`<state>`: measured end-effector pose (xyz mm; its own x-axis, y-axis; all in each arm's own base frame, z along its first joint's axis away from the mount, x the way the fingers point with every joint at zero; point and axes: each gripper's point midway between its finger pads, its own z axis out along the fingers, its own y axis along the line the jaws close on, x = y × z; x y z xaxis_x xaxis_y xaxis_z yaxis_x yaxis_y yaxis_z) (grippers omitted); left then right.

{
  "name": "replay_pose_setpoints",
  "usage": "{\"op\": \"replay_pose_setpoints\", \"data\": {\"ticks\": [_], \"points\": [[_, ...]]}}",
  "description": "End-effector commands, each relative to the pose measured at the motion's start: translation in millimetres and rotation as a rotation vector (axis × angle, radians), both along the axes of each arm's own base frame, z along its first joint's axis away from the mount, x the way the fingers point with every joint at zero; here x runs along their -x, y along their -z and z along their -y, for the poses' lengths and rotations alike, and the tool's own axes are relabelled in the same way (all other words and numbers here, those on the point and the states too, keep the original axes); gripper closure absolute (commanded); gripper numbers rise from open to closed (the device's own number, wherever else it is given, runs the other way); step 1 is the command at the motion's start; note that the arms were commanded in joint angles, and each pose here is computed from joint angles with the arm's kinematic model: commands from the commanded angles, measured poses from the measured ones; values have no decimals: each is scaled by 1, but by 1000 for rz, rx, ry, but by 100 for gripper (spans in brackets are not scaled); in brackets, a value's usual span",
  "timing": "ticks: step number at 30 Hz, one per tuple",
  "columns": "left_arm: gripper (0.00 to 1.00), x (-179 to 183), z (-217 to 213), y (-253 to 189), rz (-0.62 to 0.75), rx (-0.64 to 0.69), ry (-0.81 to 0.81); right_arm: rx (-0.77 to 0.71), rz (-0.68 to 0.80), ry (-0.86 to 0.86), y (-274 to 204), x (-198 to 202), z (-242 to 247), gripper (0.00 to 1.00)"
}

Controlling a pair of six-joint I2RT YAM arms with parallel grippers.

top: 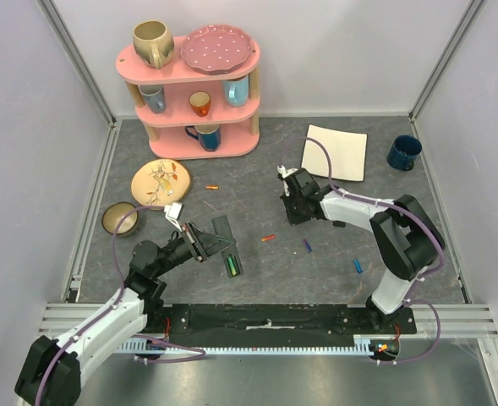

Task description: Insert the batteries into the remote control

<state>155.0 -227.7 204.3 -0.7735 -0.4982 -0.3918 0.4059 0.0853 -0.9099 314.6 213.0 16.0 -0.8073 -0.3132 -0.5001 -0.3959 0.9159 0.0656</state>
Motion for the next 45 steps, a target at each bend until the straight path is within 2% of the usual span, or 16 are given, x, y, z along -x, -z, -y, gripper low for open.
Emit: {"op": "replay_pose_setpoints", "data": {"ticks": [1,6,13,20,24,29,36,45], "points": [[98,0,-2,-2,14,36,-5,-89,10,48,-19,13,-2,100],[98,-12,-1,-13,35,58,-44,-244,109,35,-82,30,-6,100],[98,-31,2,-24,38,111,-83,-298,151,-55,-142,69,-2,100],[98,-43,10,-35,50,155,-79,-350,196,-178,-195,113,-27,100],[98,-48,16,-32,46,145,-92,-387,125,-256,-205,143,-52,100],[98,-48,24,-27,40,147,-80,-482,65,-279,-217,160,-83,100],[98,-52,24,-18,7,143,-114,-462,-9,-307,-206,169,-112,100],[98,-52,20,-11,-11,135,-138,-443,-60,-293,-196,173,-123,100]]}}
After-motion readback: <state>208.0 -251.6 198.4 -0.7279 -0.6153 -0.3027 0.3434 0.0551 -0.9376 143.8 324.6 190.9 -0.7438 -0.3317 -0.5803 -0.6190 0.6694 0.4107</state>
